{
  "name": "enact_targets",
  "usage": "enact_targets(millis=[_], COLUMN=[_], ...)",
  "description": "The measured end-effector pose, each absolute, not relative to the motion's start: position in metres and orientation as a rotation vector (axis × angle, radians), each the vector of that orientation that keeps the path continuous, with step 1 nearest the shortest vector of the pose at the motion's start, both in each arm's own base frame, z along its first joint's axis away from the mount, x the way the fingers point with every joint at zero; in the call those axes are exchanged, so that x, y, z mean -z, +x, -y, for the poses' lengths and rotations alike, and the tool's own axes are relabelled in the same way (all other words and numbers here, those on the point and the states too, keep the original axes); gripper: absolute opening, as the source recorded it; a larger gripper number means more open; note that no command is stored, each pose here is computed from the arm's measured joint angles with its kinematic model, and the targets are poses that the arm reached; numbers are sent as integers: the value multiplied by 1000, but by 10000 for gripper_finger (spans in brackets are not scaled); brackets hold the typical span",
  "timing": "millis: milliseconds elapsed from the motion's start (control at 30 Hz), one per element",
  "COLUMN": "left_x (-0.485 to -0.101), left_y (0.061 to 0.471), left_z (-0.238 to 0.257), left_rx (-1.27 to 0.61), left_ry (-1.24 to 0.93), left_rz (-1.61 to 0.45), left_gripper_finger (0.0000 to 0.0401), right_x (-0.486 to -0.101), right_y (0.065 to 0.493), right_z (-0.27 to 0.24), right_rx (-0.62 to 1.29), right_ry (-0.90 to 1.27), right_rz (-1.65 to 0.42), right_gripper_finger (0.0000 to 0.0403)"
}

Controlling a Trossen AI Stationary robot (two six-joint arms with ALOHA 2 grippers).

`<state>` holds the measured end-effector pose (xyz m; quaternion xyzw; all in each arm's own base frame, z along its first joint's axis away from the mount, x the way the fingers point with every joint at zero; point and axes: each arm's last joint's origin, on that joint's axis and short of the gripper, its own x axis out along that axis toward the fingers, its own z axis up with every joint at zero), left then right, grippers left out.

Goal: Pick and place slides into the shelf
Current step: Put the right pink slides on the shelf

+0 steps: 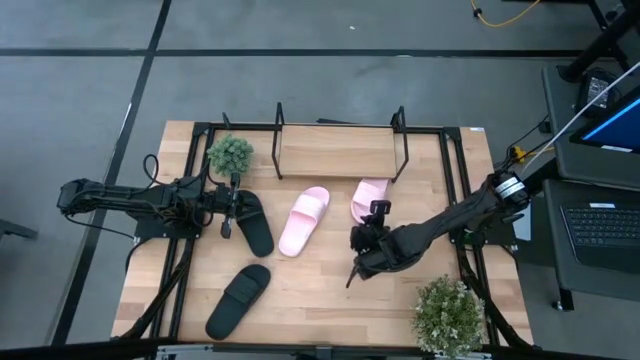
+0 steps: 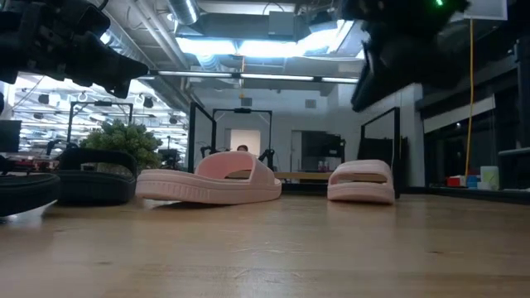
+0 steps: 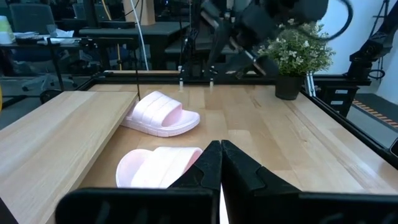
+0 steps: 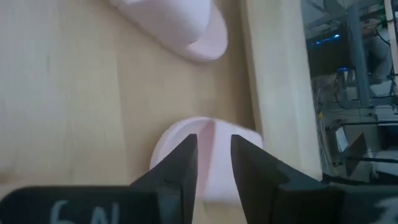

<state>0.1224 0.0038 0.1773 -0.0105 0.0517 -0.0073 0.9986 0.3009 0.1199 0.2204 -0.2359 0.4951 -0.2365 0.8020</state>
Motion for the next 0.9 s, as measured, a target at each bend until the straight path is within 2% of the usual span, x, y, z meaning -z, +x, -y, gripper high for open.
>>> enact_targets(millis=[167,300,433,667,900], left_x=[-177,-177,-177,-175,-175], left_y=[122,122,122,122,122], left_z=[-4,-4,-4,-4,-4], left_rx=[14,15,17,18,18], left_ry=[-21,-5,27,27,28], left_rz=[-103,-104,-106,-127,-126], left_gripper_finger=[0,0,0,0,0], right_x=[-223,-206,-184,-157,-156], right_y=[314,325,327,328,330], right_z=[-126,-132,-133,-132,-132], right_rx=[517,558,688,761,868], right_ry=[-548,-634,-643,-651,-525], right_rz=[-1117,-1254,-1353,-1398,-1303], right_gripper_finger=[98,98,98,98,120])
